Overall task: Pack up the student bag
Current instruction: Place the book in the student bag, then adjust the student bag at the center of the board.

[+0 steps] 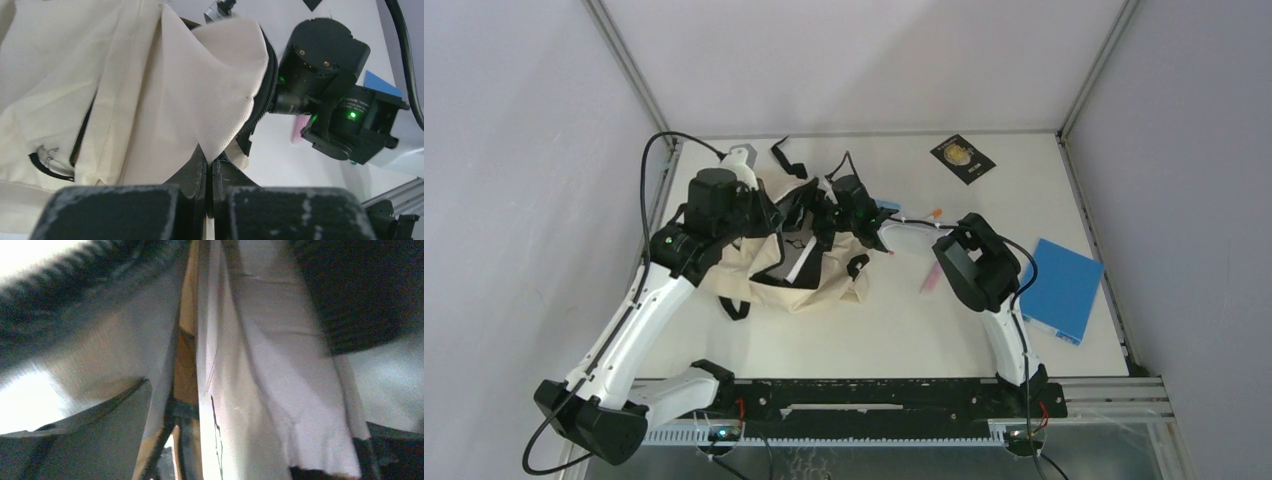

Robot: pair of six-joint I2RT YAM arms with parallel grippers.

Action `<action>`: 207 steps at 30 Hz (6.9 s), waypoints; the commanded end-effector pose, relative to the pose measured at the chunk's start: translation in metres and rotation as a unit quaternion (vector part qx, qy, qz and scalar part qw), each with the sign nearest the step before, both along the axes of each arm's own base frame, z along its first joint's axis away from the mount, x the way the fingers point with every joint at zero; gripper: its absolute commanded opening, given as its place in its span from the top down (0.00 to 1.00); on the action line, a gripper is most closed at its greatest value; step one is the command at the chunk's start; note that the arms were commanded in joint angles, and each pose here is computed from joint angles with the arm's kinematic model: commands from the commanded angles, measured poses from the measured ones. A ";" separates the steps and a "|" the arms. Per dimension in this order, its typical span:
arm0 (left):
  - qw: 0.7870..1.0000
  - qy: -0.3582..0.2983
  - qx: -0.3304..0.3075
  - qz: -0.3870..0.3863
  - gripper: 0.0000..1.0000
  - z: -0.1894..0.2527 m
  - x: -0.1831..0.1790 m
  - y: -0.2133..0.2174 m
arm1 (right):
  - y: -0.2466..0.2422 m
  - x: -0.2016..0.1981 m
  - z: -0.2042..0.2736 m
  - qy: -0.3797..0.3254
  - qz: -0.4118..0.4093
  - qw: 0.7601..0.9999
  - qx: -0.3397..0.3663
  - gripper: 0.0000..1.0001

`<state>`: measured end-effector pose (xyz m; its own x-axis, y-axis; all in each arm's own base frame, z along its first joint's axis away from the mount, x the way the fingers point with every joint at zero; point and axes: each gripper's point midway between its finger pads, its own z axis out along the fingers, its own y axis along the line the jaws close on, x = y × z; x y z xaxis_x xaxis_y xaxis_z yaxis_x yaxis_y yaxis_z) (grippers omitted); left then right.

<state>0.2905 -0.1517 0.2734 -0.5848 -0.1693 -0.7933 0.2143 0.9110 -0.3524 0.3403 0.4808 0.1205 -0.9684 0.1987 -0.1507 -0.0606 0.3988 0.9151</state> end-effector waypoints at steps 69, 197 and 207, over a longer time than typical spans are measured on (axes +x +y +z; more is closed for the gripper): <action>0.993 0.061 -0.055 0.086 1.00 -0.051 0.028 0.027 | -0.027 -0.073 -0.046 -0.099 0.063 0.963 -0.243 0.75; 0.979 0.176 0.001 0.103 1.00 -0.143 -0.021 0.065 | -0.177 -0.038 0.036 -0.285 -0.154 0.888 -0.326 0.31; 0.980 0.175 -0.008 0.098 1.00 -0.143 -0.021 0.061 | -0.165 0.007 -0.021 -0.234 -0.144 0.871 -0.408 0.24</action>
<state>0.2713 -0.0939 0.1302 -0.7865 -0.3274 -0.5237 -0.1169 0.9115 -0.3943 0.3273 0.3136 0.0991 -0.6933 0.0457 -0.7192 -0.1749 0.9575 0.2294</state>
